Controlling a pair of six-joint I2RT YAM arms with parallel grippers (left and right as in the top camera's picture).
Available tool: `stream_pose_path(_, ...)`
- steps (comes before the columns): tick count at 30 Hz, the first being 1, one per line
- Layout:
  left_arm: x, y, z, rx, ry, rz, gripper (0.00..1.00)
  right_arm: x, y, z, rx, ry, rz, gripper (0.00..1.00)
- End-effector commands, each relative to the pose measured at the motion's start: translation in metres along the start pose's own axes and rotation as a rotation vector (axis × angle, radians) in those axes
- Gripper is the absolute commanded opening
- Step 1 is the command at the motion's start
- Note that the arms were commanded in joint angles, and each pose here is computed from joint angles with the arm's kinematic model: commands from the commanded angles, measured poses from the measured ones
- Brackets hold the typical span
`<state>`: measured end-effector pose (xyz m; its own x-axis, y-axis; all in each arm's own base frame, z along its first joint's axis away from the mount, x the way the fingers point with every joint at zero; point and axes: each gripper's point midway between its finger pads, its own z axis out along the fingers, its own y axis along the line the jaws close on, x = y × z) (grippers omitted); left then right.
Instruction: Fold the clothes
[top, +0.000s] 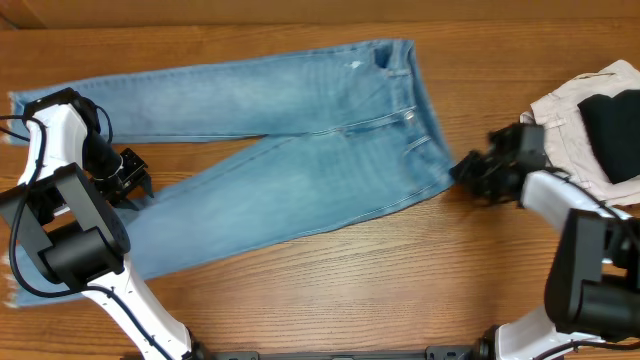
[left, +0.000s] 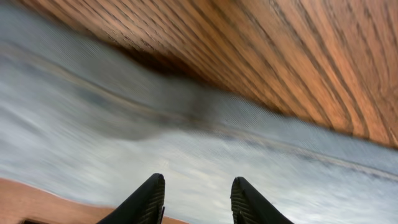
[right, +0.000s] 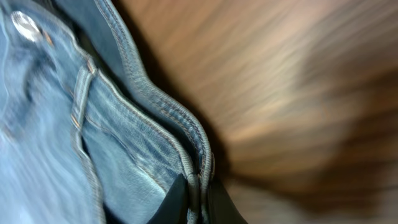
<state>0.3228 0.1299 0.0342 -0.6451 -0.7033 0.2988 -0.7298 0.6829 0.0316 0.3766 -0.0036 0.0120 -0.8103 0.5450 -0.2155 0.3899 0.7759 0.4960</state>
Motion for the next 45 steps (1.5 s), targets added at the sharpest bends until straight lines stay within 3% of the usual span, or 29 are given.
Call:
stream_pose_path(1, 0.005, -0.018, -0.002, 0.036, 0.012, 0.076, 0.38, -0.077, -0.034, -0.042, 0.081, -0.200, 0.144, 0.04)
stream_pose_path(4, 0.016, -0.031, 0.000, 0.031, 0.031, 0.124, 0.38, -0.098, -0.056, -0.065, 0.103, -0.239, 0.213, 0.04)
stream_pose_path(8, 0.035, -0.040, 0.002, -0.020, 0.067, 0.211, 0.38, -0.088, -0.072, -0.068, 0.143, -0.205, 0.254, 0.04)
stream_pose_path(14, 0.004, -0.066, 0.003, 0.032, -0.087, 0.248, 0.35, -0.084, -0.069, -0.065, 0.147, -0.189, 0.247, 0.04)
stream_pose_path(18, -0.023, -0.093, -0.003, 0.111, -0.220, 0.283, 0.23, -0.082, -0.069, -0.064, 0.150, -0.180, 0.246, 0.04)
stream_pose_path(21, -0.037, -0.122, -0.011, 0.191, -0.313, 0.324, 0.05, -0.079, -0.070, -0.064, 0.161, -0.170, 0.233, 0.04)
stream_pose_path(22, -0.040, -0.127, -0.012, 0.198, -0.332, 0.330, 0.04, -0.079, -0.071, -0.064, 0.163, -0.168, 0.233, 0.04)
stream_pose_path(30, -0.057, -0.156, -0.019, 0.183, -0.478, 0.346, 0.04, -0.076, -0.071, -0.064, 0.166, -0.159, 0.237, 0.04)
stream_pose_path(45, -0.080, -0.157, 0.045, 0.118, -0.432, 0.334, 0.04, -0.073, -0.072, -0.064, 0.170, -0.147, 0.242, 0.04)
